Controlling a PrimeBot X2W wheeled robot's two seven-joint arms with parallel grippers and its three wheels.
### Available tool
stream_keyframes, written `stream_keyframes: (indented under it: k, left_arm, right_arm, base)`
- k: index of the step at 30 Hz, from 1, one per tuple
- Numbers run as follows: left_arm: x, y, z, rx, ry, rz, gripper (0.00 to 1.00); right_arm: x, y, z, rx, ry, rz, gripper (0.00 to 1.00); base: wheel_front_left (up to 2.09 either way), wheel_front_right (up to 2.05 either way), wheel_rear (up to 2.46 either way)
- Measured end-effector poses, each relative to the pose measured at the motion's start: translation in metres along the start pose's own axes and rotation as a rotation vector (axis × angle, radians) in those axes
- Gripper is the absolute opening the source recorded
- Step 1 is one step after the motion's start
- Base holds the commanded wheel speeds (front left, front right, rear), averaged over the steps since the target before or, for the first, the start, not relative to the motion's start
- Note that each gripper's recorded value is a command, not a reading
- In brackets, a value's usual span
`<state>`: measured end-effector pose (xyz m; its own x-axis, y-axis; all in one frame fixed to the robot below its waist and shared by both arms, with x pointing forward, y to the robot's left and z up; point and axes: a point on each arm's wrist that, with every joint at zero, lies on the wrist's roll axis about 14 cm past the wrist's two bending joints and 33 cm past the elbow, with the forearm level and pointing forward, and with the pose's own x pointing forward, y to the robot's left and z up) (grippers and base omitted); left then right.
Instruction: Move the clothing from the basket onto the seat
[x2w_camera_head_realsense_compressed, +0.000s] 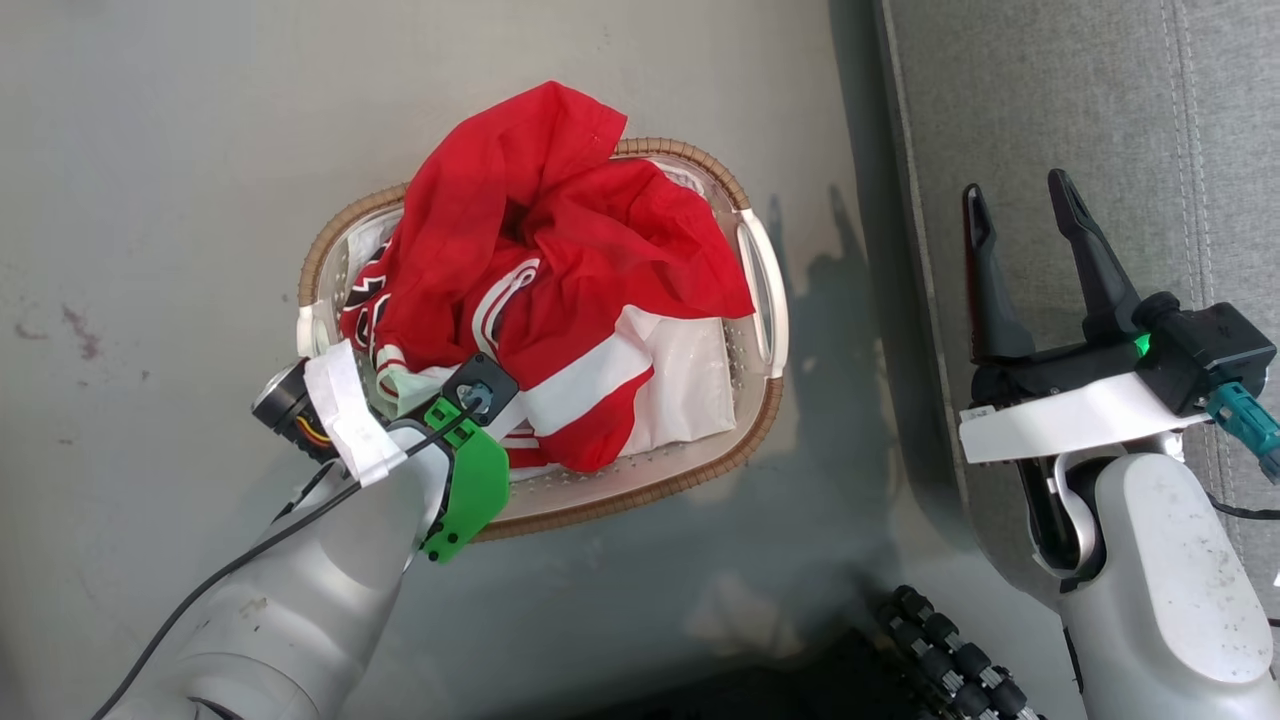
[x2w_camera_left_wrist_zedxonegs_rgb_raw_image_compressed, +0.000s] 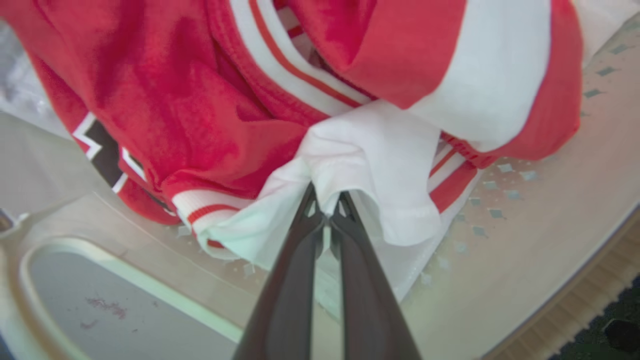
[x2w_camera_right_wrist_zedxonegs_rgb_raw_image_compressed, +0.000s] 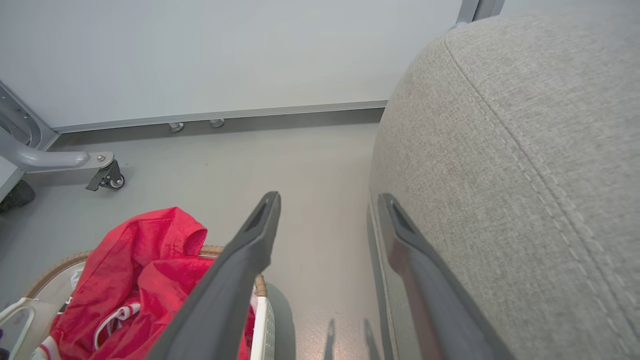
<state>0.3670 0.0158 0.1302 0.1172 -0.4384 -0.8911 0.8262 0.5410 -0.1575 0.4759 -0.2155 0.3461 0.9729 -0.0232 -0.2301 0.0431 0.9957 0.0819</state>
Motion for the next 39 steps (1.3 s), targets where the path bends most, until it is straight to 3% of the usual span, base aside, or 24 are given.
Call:
stream_keyframes:
  k: [23,31,39]
  left_arm:
    - [-0.055,-0.001,0.047,0.005,-0.268,0.074,0.0]
    - [-0.102,0.018,0.089,0.032,-0.42,0.169,0.0]
    - [-0.176,0.029,0.143,0.101,-0.659,0.277,0.0]
  right_arm:
    - [-0.018,0.01,0.037,-0.022,-0.069,0.019,1.0]
    - [-0.038,0.017,0.057,-0.042,-0.104,0.035,1.0]
    - [-0.064,0.026,0.076,-0.052,-0.145,0.056,1.0]
  base:
    - [0.0,0.0,0.0]
    - [0.0,0.0,0.0]
    - [0.0,0.0,0.0]
